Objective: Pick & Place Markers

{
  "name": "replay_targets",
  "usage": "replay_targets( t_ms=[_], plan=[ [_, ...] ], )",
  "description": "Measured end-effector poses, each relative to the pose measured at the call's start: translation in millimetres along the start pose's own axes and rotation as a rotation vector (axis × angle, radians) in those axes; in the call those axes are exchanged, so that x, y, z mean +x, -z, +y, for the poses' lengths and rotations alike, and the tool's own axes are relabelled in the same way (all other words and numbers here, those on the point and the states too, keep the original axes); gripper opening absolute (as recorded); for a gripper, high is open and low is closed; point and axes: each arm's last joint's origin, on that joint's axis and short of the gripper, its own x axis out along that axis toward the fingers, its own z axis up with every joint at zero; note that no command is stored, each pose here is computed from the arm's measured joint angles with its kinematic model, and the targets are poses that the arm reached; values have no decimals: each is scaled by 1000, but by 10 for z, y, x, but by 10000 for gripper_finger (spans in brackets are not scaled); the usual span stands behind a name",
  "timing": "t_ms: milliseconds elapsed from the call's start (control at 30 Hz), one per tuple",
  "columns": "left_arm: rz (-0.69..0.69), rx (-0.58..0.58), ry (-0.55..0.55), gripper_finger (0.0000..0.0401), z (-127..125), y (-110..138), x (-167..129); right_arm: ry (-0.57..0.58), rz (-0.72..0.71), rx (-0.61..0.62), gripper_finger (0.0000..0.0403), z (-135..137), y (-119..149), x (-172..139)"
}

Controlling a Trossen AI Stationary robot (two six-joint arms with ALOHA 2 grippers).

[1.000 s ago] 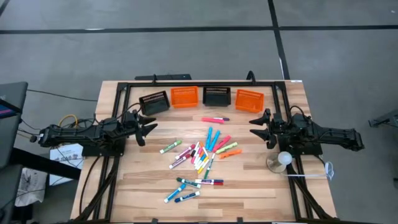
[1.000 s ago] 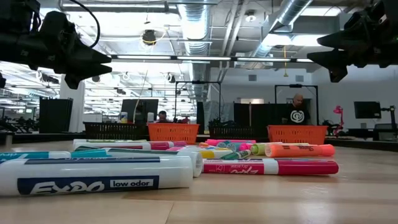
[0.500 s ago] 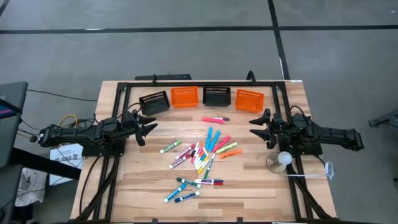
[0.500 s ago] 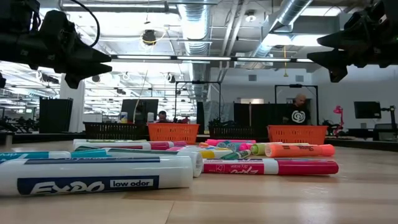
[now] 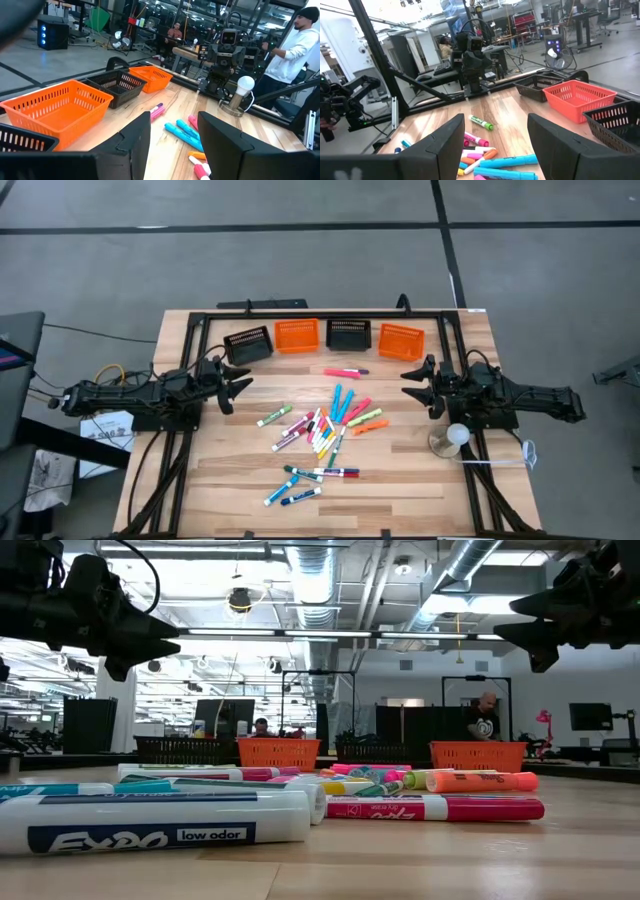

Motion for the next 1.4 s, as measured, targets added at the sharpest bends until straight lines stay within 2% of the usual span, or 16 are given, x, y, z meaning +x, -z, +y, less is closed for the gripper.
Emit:
replay_targets(
  t_ms=[133, 233, 400, 567, 700, 933, 1133, 1267, 1400],
  plan=[
    [-1, 0, 0, 163, 0, 0, 0, -3, -22, 76, 207, 3, -21, 0],
    [-4, -1, 1, 163, -1, -4, 0, -27, -108, 96, 207, 22, -104, -6],
    [-15, -5, 4, 163, -4, -16, 0, -78, -261, 30, 207, 83, -305, -49],
    [-21, -7, 6, 163, -6, -22, 0, -109, -300, -24, 207, 173, -585, -81],
    [-24, -8, 7, 163, -6, -24, 0, -112, -220, -65, 207, 247, -818, 4],
    [-34, -14, 10, 163, -9, -34, -1, -62, 75, -64, 207, 329, -1139, 442],
    [-42, -17, 12, 163, -11, -42, -1, -3, 178, -60, 207, 324, -1403, 831],
    [-42, -17, 11, 163, -11, -43, -1, 37, 238, -54, 207, 280, -1490, 1054],
    [-48, -19, 13, 163, -13, -49, -1, 58, 307, -50, 207, 250, -1465, 1260]
  ],
)
